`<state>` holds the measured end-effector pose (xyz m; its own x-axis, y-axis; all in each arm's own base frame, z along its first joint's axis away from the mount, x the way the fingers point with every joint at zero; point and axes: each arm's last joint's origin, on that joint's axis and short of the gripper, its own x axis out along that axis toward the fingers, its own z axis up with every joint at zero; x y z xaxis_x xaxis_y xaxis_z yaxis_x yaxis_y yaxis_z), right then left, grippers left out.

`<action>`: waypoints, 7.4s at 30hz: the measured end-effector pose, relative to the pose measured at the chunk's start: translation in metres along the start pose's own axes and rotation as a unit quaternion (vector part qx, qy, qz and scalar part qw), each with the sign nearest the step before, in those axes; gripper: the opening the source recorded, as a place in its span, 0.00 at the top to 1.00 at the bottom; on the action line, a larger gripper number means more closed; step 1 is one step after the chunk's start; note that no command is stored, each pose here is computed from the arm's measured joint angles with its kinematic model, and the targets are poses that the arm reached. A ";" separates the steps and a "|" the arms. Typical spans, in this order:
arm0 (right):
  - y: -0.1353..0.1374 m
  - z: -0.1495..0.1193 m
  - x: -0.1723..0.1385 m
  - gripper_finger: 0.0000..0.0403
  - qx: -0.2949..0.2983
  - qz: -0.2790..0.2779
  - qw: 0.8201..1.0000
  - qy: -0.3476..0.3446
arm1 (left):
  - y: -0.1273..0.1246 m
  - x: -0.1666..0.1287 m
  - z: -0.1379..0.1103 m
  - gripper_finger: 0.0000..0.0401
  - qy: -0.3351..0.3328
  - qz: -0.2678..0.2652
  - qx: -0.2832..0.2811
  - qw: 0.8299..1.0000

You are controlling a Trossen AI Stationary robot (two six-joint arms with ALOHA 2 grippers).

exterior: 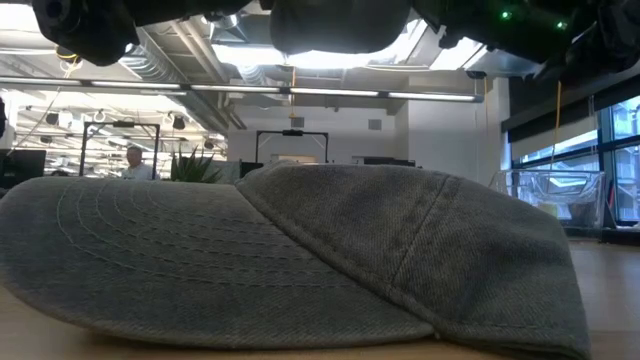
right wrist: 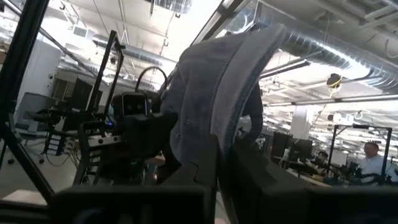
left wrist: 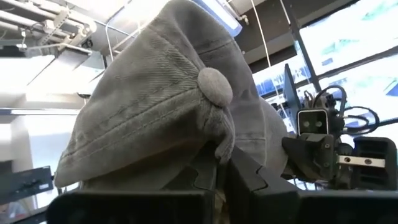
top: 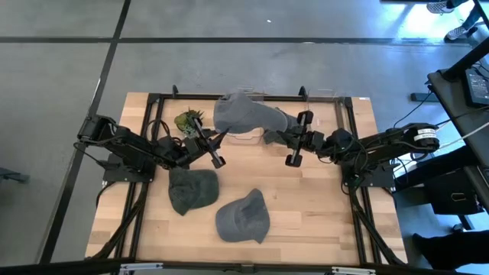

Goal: Pick & Place hat
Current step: Put the right gray cap into the left transparent bin

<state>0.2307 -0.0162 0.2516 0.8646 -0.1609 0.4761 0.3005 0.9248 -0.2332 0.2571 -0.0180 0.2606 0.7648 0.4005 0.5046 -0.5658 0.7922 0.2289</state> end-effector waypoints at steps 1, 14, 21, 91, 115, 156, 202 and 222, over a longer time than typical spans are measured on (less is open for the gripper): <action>0.000 -0.001 0.000 0.91 0.003 0.002 1.000 0.005 | -0.001 0.000 0.000 0.98 0.003 -0.002 0.006 1.000; 0.001 -0.009 -0.001 0.57 0.025 -0.025 0.998 0.058 | -0.006 -0.001 -0.012 0.98 0.071 -0.004 0.033 0.997; 0.002 -0.026 -0.006 0.43 -0.007 -0.100 0.979 0.176 | -0.009 -0.003 -0.023 0.98 0.128 -0.026 0.016 0.991; 0.048 0.059 0.099 0.37 0.033 0.056 0.931 0.359 | 0.012 0.060 0.060 0.98 0.417 -0.169 -0.116 0.886; 0.049 0.052 0.092 0.98 -0.019 0.078 0.912 0.402 | 0.011 0.051 0.054 0.95 0.459 -0.208 -0.111 0.856; 0.005 0.114 0.090 0.99 -0.093 0.050 0.934 0.341 | 0.070 0.004 0.103 0.99 0.395 -0.256 -0.132 0.872; -0.206 -0.108 0.097 0.99 -0.129 0.013 0.967 0.217 | 0.093 -0.065 0.068 0.98 0.308 -0.179 -0.165 0.920; -0.208 -0.136 0.092 0.94 -0.117 0.013 0.964 0.240 | 0.093 -0.065 0.067 0.98 0.312 -0.174 -0.161 0.920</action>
<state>0.3025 -0.2705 0.2285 0.9426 -0.3322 0.0336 0.3109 0.8365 -0.4512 0.1338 -0.0012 0.3049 0.9671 0.2046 -0.1509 -0.2103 0.9774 -0.0225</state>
